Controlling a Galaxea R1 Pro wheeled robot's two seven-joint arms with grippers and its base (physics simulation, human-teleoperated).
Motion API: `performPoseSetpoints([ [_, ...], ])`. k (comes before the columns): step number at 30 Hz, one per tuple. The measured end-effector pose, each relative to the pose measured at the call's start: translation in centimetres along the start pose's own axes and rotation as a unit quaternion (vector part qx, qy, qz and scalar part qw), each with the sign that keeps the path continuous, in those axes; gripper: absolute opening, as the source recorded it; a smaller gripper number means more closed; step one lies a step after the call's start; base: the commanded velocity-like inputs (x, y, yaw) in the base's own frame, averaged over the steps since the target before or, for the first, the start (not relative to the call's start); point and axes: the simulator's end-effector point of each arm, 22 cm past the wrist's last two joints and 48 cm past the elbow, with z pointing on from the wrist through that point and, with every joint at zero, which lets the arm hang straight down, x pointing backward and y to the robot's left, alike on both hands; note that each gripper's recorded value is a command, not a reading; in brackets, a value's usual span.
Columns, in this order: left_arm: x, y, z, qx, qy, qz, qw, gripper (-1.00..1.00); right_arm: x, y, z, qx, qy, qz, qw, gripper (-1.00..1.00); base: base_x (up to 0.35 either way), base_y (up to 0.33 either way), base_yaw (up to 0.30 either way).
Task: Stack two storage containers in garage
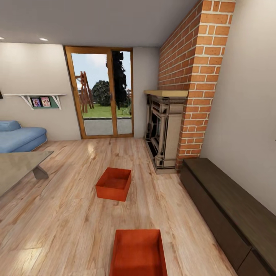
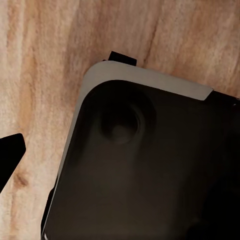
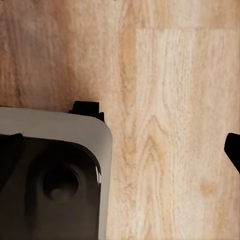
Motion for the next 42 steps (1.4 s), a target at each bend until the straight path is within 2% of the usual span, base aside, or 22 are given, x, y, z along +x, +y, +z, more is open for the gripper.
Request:
performPoseSetpoints([
  [25, 0.9, 0.6, 0.0, -0.006, 0.012, 0.002, 0.9999, 1.00, 1.0, 0.5, 0.1, -0.004, 0.016, -0.004, 0.9999, 1.00, 0.000, -0.027, 0.000],
  [33, 1.5, 0.3, 0.0, -0.005, 0.019, 0.002, 0.9998, 1.00, 2.3, 1.1, 0.0, -0.009, 0.039, -0.006, 0.9992, 1.00, 0.000, 0.000, 0.020],
  [34, 1.5, 0.3, 0.0, -0.005, 0.019, 0.002, 0.9998, 1.00, 2.4, 1.1, 0.0, -0.010, 0.041, -0.008, 0.9991, 1.00, 0.000, 0.000, 0.091],
  [37, 1.6, 0.5, 0.0, -0.007, 0.021, 0.003, 0.9997, 1.00, 3.0, 1.4, 0.0, -0.014, 0.053, -0.042, 0.9976, 1.00, 0.000, 0.000, 0.101],
  [42, 2.0, 0.6, 0.0, -0.009, 0.025, 0.003, 0.9996, 1.00, 3.3, 1.6, 0.0, -0.018, 0.057, -0.056, 0.9967, 1.00, 0.000, 0.000, 0.107],
])
